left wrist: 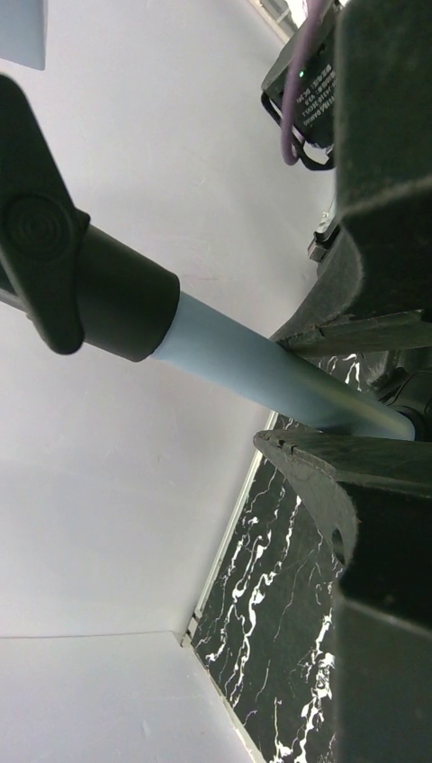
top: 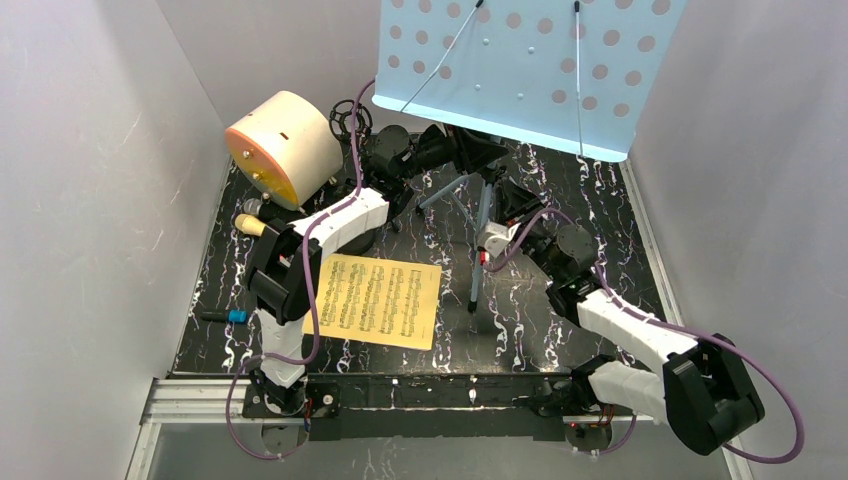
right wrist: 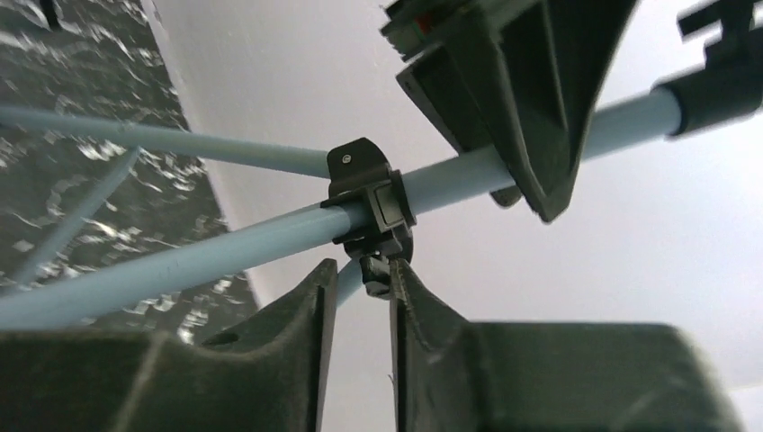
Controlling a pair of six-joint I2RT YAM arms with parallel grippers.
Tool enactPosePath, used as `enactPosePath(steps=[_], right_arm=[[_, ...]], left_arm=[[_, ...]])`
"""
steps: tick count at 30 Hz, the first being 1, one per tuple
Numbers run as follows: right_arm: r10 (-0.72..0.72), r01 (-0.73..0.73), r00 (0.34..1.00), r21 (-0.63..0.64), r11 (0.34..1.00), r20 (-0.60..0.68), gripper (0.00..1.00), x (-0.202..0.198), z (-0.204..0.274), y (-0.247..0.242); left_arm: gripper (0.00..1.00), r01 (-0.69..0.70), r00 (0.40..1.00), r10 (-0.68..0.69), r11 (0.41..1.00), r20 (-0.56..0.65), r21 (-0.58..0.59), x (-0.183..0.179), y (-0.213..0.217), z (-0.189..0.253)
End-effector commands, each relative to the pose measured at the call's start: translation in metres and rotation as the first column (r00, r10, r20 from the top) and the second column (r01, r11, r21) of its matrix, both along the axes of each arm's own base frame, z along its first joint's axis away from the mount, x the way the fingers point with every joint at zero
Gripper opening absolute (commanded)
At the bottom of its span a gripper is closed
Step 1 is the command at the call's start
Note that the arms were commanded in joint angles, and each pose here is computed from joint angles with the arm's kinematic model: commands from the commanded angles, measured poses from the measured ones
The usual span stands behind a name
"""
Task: Pack up the instrument practice props
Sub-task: Unscrew the knob on the music stand.
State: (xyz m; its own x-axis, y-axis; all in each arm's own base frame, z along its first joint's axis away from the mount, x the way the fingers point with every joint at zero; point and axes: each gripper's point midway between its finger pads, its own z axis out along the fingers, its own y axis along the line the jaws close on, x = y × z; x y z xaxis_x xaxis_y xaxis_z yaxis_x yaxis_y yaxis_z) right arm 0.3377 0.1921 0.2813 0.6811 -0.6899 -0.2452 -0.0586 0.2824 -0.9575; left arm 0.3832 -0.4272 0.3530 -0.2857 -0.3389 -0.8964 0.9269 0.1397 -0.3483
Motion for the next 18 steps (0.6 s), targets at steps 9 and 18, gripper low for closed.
enactPosePath(steps=[9, 18], right_arm=[[0.347, 0.310, 0.720, 0.726, 0.613, -0.601, 0.78, -0.013, -0.033, -0.002], [0.633, 0.545, 0.504, 0.785, 0.295, -0.588, 0.92, -0.014, -0.013, -0.015]], left_arm=[[0.00, -0.106, 0.986, 0.114, 0.992, -0.125, 0.070, 0.025, 0.015, -0.024], [0.00, -0.094, 0.987, 0.102, 0.993, -0.126, 0.070, 0.023, 0.013, -0.024]])
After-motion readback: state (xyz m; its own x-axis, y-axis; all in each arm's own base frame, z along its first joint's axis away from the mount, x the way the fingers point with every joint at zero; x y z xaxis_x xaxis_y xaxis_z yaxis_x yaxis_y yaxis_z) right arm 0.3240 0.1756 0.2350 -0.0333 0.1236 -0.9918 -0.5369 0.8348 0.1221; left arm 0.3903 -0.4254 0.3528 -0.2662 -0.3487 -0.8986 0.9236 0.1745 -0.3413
